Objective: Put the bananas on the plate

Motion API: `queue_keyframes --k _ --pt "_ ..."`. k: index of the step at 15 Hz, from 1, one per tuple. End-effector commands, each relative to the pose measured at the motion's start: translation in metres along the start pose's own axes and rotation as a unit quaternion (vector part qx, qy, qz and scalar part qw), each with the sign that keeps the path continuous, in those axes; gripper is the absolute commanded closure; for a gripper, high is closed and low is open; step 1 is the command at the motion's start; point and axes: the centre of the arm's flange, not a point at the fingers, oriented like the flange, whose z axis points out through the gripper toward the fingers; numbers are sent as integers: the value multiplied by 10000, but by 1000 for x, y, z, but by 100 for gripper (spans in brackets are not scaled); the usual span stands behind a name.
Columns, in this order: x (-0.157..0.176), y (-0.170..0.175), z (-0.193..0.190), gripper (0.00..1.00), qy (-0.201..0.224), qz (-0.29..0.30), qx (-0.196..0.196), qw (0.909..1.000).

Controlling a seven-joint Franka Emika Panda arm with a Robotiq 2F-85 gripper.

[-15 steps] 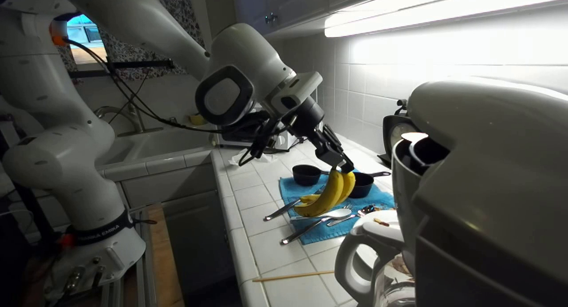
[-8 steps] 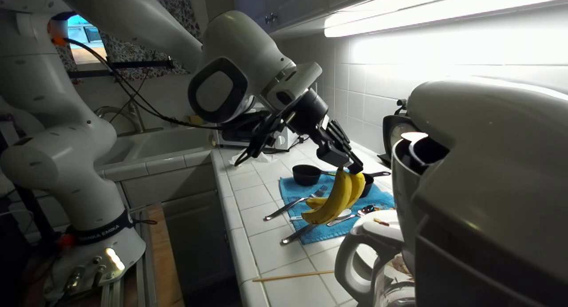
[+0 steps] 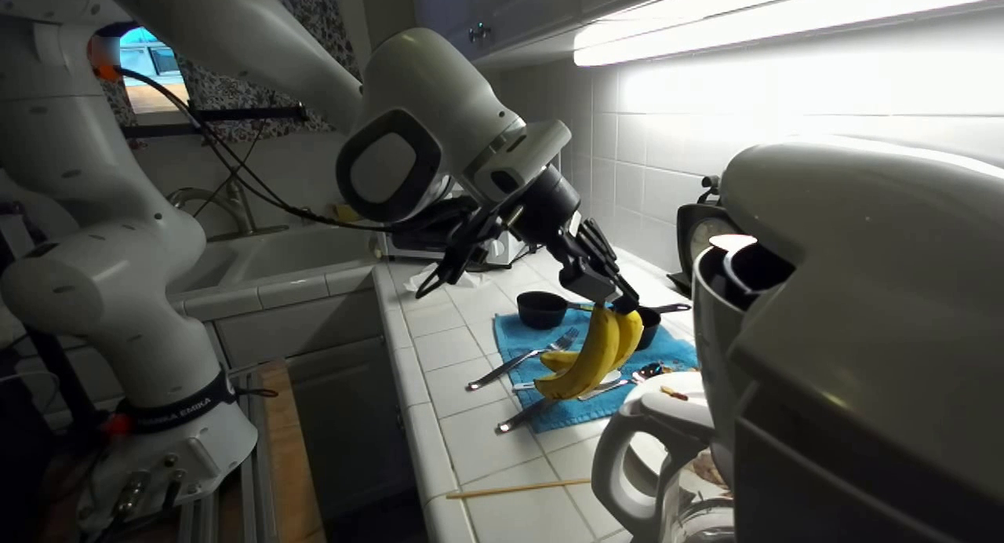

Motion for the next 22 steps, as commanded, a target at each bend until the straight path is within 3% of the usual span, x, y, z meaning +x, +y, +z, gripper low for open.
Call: queue_keyframes --k 1,10,20,21,22 --pt "21 2 17 95 45 82 49 9999" --pt "62 -13 56 94 314 382 141 9987" --pt "81 14 95 93 518 543 -286 9968" --pt "83 14 98 67 528 515 -314 9968" --pt "82 14 100 62 532 503 -343 9967"
